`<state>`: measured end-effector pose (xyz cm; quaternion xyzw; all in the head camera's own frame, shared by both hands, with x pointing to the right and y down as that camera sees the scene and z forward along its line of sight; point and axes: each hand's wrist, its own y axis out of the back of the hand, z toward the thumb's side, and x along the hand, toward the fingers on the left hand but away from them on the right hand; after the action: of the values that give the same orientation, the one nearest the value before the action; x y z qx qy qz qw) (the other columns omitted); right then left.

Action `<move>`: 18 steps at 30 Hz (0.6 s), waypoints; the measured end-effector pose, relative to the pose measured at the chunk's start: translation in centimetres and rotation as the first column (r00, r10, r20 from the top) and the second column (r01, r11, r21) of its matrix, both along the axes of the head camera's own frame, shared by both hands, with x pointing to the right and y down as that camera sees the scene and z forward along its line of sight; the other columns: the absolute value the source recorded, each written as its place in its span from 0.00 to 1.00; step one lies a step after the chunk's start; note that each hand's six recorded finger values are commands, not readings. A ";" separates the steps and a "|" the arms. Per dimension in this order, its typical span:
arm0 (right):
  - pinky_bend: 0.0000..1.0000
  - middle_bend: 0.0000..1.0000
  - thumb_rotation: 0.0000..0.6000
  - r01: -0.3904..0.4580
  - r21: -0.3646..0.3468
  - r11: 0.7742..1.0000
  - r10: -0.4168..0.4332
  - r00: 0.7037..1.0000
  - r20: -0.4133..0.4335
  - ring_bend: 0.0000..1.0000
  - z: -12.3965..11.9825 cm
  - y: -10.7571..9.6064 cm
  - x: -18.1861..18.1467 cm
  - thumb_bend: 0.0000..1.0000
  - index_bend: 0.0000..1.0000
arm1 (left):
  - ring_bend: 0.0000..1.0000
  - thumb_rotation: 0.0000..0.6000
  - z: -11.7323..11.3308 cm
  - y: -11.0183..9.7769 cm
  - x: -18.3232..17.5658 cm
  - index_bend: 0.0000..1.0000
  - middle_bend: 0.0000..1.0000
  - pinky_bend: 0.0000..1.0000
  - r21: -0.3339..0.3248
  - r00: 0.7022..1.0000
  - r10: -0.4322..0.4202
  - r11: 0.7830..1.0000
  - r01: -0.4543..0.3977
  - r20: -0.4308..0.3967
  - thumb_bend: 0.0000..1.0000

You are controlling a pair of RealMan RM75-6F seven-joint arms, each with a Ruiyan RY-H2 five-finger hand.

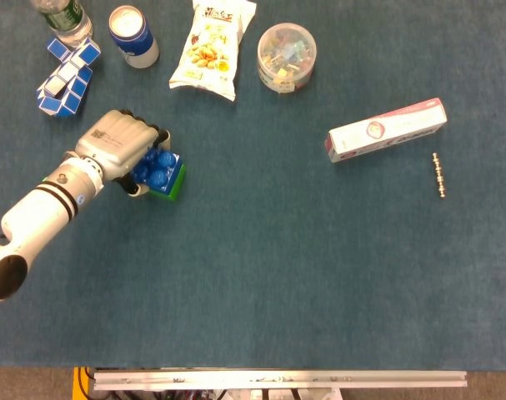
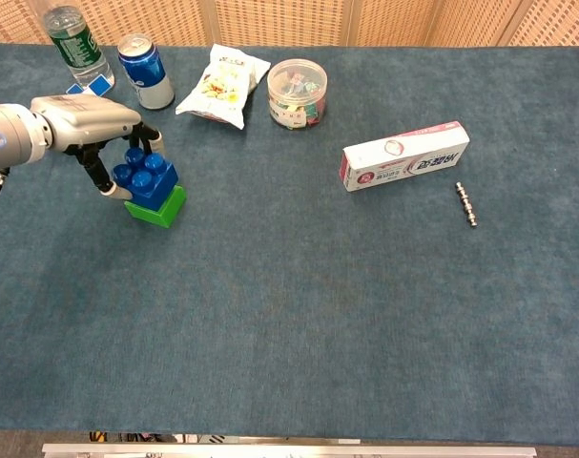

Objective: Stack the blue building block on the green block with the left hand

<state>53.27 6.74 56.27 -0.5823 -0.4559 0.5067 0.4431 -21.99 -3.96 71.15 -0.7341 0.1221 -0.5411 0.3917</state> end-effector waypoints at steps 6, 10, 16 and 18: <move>0.39 0.39 1.00 -0.002 -0.003 1.000 0.002 1.000 0.000 0.30 0.1 0.0 0.1 0.32 0.34 | 0.29 1.00 0.5 0.2 -0.1 0.41 0.38 0.22 -0.006 1.000 -0.001 1.000 0.001 0.006 0.25; 0.39 0.39 1.00 -0.003 -0.003 1.000 0.003 1.000 -0.001 0.30 0.0 0.0 0.1 0.32 0.34 | 0.29 1.00 0.7 0.1 -0.2 0.41 0.38 0.22 -0.002 1.000 -0.005 1.000 0.005 0.009 0.25; 0.39 0.39 1.00 -0.004 0.000 1.000 0.004 1.000 -0.001 0.30 0.0 0.0 0.1 0.32 0.34 | 0.29 1.00 0.8 0.1 -0.3 0.41 0.38 0.22 0.008 1.000 -0.011 1.000 0.011 0.006 0.25; 0.39 0.39 1.00 -0.004 -0.001 1.000 0.004 1.000 -0.001 0.30 0.0 0.0 0.1 0.32 0.34 | 0.29 1.00 0.9 0.1 -0.3 0.41 0.38 0.22 0.009 1.000 -0.013 1.000 0.013 0.004 0.25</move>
<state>53.41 6.79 56.25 -0.5813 -0.4565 0.5083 0.4419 -22.25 -3.85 72.06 -0.7304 0.1284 -0.5446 0.3917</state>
